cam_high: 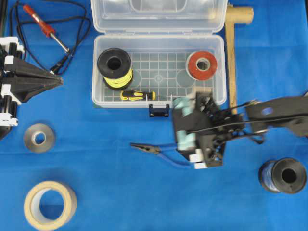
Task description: Pick the nipper from the toolbox among several items.
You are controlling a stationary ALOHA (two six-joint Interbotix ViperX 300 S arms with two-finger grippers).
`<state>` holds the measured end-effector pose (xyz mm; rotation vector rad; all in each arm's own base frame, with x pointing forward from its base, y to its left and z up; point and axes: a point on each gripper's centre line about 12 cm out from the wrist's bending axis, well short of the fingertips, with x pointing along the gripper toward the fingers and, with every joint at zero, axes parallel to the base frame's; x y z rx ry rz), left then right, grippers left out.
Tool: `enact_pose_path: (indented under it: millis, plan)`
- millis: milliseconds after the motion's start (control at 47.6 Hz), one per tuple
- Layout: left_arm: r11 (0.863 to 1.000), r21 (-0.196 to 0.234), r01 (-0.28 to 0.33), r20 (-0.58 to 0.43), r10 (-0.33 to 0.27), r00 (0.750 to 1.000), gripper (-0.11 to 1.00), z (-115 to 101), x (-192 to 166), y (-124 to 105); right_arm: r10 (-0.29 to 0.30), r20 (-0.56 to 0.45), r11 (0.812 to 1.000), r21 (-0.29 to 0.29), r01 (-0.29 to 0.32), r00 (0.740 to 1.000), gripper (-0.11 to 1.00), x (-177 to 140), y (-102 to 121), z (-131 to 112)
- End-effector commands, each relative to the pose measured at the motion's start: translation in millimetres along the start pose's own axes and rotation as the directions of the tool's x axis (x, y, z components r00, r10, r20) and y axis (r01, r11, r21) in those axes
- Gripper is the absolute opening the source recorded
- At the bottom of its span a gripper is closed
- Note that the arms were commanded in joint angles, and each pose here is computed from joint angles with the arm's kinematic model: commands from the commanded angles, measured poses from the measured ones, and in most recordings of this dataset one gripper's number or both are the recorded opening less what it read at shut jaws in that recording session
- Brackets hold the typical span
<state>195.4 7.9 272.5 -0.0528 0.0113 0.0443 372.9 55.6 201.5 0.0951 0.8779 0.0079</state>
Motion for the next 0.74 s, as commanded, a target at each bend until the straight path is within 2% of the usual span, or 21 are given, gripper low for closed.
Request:
enact_pose_path:
  millis: [0, 147, 357, 589, 715]
  plan:
    - [1.000, 0.000, -0.003, 0.012, 0.003, 1.000, 0.00, 5, 1, 0, -0.003, 0.115, 1.000, -0.022, 0.005, 0.993, 0.81, -45, -5, 19]
    - [1.000, 0.000, -0.001, 0.011, 0.001, 1.000, 0.00, 5, 0, 0, -0.024, 0.219, 0.998, -0.047, 0.035, 0.976, 0.81, -91, -18, 13]
    - [1.000, 0.000, -0.001, 0.003, 0.001, 1.000, 0.00, 3, 0, 0, -0.053, 0.355, 0.999, 0.008, 0.054, 0.934, 0.81, -137, -46, -28]
    - [1.000, 0.000, -0.002, 0.000, 0.002, 1.000, 0.00, 1, 0, 0, -0.077, 0.474, 0.997, 0.061, 0.055, 0.877, 0.81, -158, -66, -84]
    - [1.000, 0.000, -0.002, -0.003, 0.002, 1.000, 0.00, 0, -1, 0, -0.080, 0.500, 0.996, 0.084, 0.044, 0.862, 0.81, -156, -70, -110]
